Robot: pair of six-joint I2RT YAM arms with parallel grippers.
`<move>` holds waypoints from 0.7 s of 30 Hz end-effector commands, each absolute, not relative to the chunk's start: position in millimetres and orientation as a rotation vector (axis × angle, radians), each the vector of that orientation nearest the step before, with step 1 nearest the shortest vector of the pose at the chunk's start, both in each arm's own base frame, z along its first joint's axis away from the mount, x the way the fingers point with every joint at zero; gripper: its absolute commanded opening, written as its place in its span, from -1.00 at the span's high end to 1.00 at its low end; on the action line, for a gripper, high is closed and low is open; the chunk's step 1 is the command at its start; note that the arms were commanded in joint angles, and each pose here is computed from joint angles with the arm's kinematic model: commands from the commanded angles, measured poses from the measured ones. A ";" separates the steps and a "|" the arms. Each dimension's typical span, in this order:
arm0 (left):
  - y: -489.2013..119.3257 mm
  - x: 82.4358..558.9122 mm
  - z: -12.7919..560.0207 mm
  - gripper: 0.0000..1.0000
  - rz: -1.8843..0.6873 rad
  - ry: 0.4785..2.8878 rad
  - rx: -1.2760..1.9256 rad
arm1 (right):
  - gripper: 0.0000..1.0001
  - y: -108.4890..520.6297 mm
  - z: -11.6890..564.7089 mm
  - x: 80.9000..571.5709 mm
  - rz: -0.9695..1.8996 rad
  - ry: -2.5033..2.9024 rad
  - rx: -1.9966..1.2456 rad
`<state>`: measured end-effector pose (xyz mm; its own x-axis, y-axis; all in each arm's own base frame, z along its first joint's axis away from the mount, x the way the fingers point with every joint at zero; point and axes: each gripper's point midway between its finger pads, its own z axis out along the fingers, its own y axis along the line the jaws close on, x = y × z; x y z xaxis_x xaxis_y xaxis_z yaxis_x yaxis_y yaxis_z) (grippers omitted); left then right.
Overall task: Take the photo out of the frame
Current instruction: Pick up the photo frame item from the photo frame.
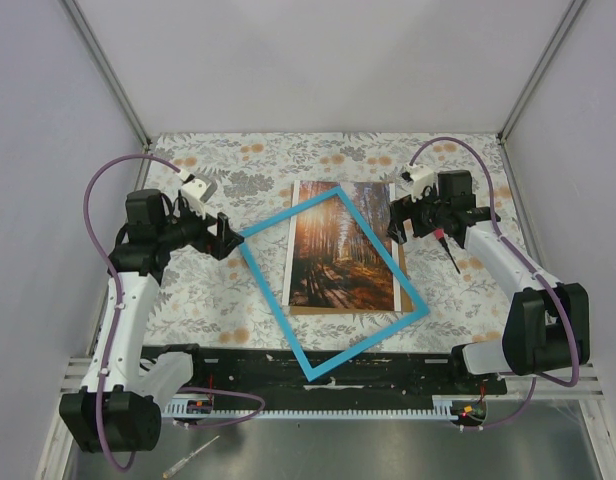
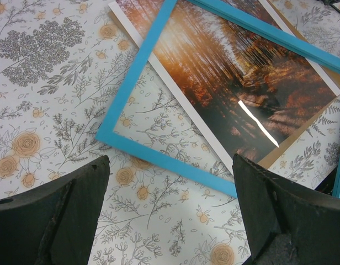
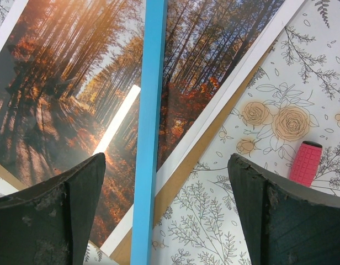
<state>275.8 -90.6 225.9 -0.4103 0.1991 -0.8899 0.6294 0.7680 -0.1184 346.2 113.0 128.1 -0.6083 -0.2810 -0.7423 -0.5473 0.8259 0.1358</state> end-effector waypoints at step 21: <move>-85.4 280.0 228.1 -0.96 -0.514 1.908 0.660 | -0.96 103.0 139.3 338.0 0.638 2.124 -0.628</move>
<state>274.6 -85.9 217.6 -0.4186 0.1964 -0.8867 0.6178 0.7772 -0.1195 336.7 96.8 124.2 -0.6174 -0.2112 -0.7578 -0.5640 0.7904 0.2392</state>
